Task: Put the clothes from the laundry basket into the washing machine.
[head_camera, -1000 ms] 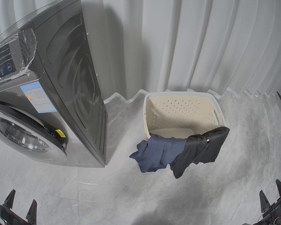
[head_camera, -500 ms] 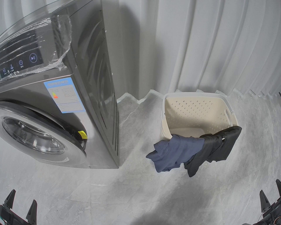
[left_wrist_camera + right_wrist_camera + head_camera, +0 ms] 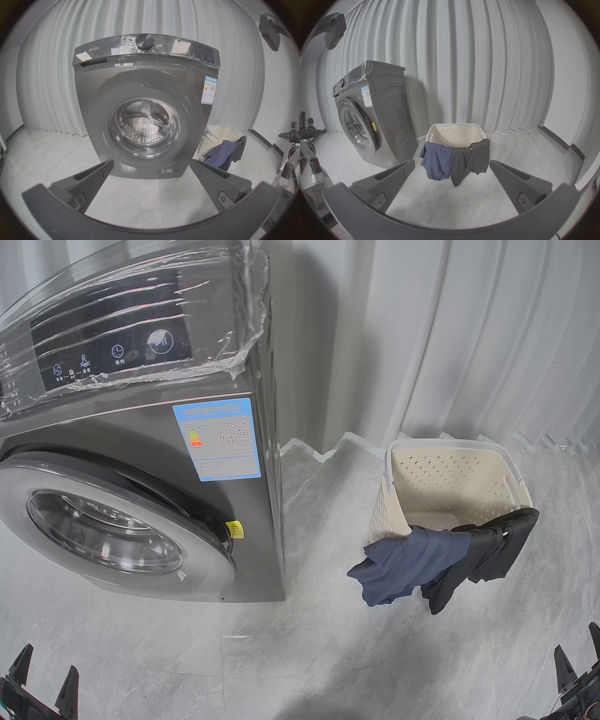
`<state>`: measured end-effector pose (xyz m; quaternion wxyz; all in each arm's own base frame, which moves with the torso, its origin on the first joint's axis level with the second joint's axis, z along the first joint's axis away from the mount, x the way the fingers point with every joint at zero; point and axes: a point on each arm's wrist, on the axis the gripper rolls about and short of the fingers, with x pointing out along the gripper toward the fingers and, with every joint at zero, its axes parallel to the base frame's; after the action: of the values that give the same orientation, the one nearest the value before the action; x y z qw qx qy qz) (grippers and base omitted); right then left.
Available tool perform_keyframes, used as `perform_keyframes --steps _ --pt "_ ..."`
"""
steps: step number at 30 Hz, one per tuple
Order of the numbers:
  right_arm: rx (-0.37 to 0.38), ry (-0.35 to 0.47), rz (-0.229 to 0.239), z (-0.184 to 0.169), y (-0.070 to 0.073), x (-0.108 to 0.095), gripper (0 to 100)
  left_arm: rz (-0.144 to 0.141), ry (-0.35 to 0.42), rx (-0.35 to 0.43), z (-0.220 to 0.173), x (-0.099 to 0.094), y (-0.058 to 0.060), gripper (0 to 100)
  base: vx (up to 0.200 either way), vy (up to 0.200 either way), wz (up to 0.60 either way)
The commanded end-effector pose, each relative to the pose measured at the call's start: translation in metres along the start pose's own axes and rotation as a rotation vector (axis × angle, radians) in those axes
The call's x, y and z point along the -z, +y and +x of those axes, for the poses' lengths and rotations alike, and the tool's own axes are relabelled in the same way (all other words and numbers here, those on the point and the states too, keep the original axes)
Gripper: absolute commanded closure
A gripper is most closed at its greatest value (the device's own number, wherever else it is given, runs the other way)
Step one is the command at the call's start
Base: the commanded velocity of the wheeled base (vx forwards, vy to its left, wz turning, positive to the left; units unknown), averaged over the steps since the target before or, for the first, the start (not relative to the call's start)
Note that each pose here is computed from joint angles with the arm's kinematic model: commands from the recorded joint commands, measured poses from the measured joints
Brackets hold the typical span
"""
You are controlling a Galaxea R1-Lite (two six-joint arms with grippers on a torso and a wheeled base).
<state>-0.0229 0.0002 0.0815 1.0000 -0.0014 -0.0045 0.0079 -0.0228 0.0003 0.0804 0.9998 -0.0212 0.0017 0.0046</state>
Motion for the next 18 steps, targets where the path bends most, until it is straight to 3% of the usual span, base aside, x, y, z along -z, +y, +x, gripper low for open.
perform_keyframes --steps 1,8,18 --pt "-0.001 0.001 0.0 0.0 0.0 0.0052 0 -0.001 0.001 0.0 0.0001 0.0043 0.0002 0 -0.2 0.0 0.0" --pt "-0.001 0.001 0.0 0.0 0.0 0.0052 0 -0.001 0.001 0.0 0.0001 0.0043 0.0002 0 -0.2 0.0 0.0" --pt "-0.001 0.001 0.0 0.0 0.0 0.0052 0 -0.001 0.001 0.0 0.0001 0.0043 0.0002 0 0.0 0.02 0.0"
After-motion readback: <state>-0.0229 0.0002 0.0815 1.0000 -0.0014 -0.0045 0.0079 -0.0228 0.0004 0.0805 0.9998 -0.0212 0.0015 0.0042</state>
